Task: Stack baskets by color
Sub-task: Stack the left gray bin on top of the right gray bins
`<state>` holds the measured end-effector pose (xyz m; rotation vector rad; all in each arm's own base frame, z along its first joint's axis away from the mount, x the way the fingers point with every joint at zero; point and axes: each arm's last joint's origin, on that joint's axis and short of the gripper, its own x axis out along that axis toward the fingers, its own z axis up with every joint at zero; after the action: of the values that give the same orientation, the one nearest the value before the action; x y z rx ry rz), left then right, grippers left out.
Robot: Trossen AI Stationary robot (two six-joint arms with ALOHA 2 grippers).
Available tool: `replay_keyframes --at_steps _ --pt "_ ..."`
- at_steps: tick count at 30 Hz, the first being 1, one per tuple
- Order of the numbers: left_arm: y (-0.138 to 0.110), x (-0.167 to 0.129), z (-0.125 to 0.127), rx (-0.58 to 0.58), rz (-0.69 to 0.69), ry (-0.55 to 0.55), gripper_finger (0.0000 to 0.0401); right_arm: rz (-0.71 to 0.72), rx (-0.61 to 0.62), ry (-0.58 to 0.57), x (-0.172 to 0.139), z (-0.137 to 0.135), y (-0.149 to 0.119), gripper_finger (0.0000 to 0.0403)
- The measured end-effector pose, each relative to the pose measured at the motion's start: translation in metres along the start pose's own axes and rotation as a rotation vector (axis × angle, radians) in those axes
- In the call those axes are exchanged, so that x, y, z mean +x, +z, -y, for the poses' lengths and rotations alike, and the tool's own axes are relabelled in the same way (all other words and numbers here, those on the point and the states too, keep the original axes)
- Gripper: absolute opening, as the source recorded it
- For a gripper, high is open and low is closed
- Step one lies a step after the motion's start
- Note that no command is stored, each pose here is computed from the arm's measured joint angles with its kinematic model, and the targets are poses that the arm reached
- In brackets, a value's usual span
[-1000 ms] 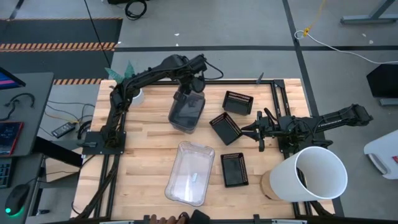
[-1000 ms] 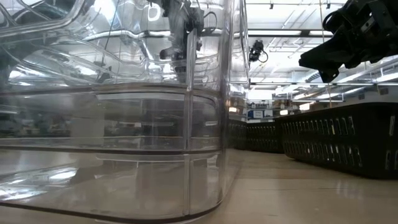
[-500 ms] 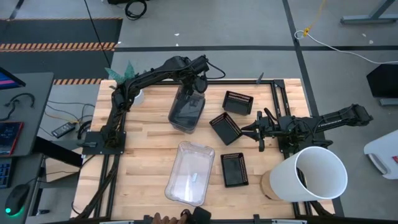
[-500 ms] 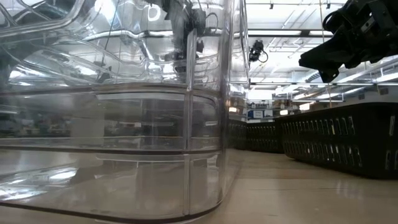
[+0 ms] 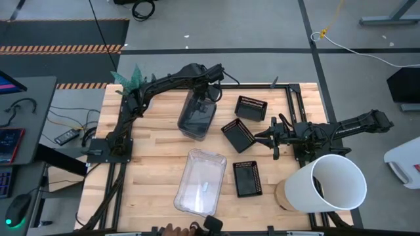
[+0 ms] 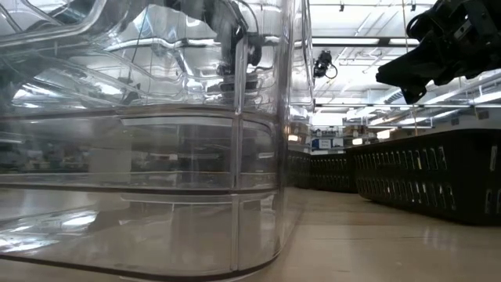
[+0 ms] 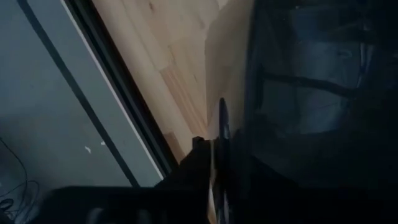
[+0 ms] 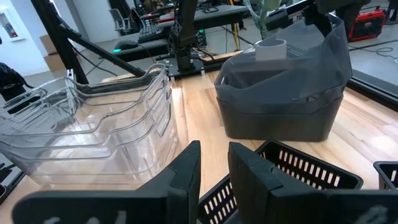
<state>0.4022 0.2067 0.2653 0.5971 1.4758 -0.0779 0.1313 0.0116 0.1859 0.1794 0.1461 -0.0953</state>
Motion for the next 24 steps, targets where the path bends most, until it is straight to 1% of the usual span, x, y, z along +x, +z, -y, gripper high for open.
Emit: replay_keyframes --at_steps 1,3,9,15,17,19,22,24 --pt "0.000 0.000 0.000 -0.004 -0.002 -0.002 0.0022 0.000 0.000 0.000 0.000 0.000 0.000 0.0087" --pt "-0.001 0.000 0.001 -0.006 -0.008 -0.018 0.0010 0.000 0.000 0.000 0.000 0.000 0.000 0.0086" --pt "-0.004 0.000 0.004 -0.018 -0.016 -0.052 0.0006 0.003 0.001 0.001 0.000 0.000 0.000 0.0087" --pt "-0.011 -0.002 0.010 -0.038 -0.017 -0.169 0.0004 0.007 0.002 0.001 0.000 0.000 0.001 0.0087" --pt "-0.013 -0.001 0.011 -0.047 -0.027 -0.185 0.0004 0.007 0.001 0.002 0.000 0.000 0.001 0.0088" --pt "-0.014 -0.001 0.010 -0.081 -0.030 -0.184 0.0008 0.007 0.001 0.001 0.000 0.000 0.001 0.0087" --pt "-0.014 -0.001 0.009 -0.114 -0.028 -0.189 0.0031 0.007 0.002 0.002 0.000 0.000 0.001 0.0087" --pt "-0.014 -0.001 0.010 -0.104 0.007 -0.217 0.0047 0.007 0.002 0.002 0.000 0.000 0.001 0.0087"
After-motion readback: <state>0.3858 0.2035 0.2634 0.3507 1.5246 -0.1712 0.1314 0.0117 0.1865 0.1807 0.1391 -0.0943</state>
